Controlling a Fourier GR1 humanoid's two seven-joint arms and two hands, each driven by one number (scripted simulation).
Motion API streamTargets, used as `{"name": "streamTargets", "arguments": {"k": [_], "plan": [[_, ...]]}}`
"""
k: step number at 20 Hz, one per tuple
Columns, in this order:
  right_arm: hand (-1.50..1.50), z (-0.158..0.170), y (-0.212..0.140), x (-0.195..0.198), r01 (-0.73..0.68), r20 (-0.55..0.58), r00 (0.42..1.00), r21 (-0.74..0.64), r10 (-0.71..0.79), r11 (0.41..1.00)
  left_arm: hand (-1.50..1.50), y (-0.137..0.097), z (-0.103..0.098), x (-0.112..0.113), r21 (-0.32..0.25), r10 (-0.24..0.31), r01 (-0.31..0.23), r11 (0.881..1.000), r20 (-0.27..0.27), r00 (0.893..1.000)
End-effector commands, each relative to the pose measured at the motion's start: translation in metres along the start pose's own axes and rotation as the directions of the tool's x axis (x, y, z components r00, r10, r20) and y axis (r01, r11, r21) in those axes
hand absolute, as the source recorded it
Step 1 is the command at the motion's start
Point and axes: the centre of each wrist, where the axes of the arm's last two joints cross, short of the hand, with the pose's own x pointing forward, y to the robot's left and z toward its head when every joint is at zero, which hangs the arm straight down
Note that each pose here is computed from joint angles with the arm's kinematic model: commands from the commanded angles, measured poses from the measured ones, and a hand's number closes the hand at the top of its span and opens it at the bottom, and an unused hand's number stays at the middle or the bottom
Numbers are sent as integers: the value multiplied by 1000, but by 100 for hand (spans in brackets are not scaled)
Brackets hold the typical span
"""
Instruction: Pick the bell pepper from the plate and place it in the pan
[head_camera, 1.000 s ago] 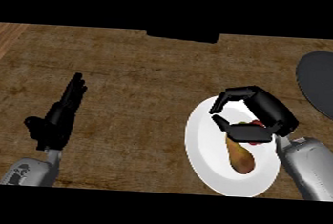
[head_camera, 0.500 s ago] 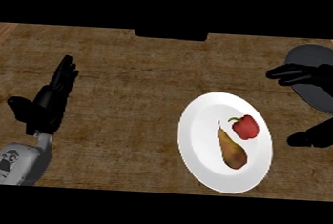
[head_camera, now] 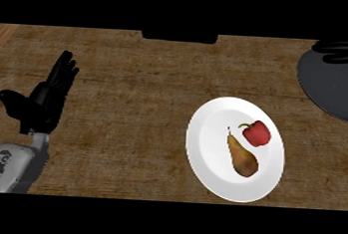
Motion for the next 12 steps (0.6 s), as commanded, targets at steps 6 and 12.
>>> {"name": "streamTargets", "arguments": {"k": [6, 12], "plan": [[-150, -30, 8, -1, -62, 180, 983, 132, 38, 989, 0, 7, -1, -7, 32, 1, 0, 999, -21, 1000], [-150, -52, 11, 14, 11, 195, 979, 253, -62, 967, 0, 0, 4, -2, 28, -3, 3, 1000, -23, 1000]]}}
